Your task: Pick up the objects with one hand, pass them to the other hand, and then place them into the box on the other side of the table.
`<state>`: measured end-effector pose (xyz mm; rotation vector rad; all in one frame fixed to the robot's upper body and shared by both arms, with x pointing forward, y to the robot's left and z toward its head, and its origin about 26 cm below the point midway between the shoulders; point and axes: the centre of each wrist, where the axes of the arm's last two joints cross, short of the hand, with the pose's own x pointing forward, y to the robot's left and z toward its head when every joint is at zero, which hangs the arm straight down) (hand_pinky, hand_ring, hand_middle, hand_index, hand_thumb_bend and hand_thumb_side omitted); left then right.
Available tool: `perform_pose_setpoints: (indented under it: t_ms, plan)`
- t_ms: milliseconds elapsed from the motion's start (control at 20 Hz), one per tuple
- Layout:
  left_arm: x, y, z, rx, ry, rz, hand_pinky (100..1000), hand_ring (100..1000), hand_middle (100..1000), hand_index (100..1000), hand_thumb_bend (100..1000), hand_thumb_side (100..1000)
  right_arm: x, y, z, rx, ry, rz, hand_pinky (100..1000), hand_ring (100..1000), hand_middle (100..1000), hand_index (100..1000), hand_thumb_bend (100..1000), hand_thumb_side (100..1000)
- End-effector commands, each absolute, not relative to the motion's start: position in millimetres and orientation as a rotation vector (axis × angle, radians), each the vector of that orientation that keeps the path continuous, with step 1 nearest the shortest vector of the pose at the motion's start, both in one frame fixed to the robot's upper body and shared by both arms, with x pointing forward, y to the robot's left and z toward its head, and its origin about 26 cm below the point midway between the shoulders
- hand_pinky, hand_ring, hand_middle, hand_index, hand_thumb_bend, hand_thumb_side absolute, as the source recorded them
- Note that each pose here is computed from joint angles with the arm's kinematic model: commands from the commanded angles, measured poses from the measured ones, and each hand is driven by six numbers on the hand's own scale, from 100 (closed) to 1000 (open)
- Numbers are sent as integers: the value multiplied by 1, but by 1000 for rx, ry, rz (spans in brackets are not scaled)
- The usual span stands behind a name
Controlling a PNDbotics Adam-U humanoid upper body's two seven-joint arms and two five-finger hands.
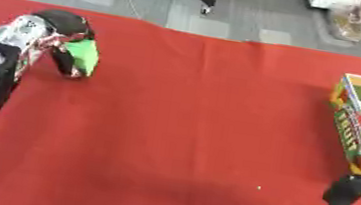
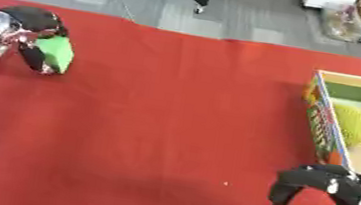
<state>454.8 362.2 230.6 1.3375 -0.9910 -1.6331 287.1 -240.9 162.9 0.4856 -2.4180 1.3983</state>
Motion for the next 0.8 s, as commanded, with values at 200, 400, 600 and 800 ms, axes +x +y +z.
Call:
perform_pose_setpoints:
  t_ms: [200, 400, 600, 800]
  plan:
    - [420, 368, 284, 1398, -1293, -1545, 687, 524, 476, 627, 100, 166, 285, -247, 172, 476, -2443, 1502, 619, 546, 635, 889, 100, 349]
    - [389, 357, 295, 1261, -1593, -1431, 669, 499, 448, 588, 100, 253, 287, -249, 177, 465, -2475, 1500, 629, 560, 652, 894, 100, 360]
    - [361, 327, 286, 957, -1864, -1341, 649, 482, 429, 561, 100, 302, 292, -251, 195, 425, -2573, 1527, 655, 588, 686, 905, 100, 338]
    - [338, 291, 273, 616, -1991, -1313, 637, 474, 420, 547, 100, 316, 298, -245, 219, 410, -2717, 1573, 683, 620, 720, 911, 100, 180]
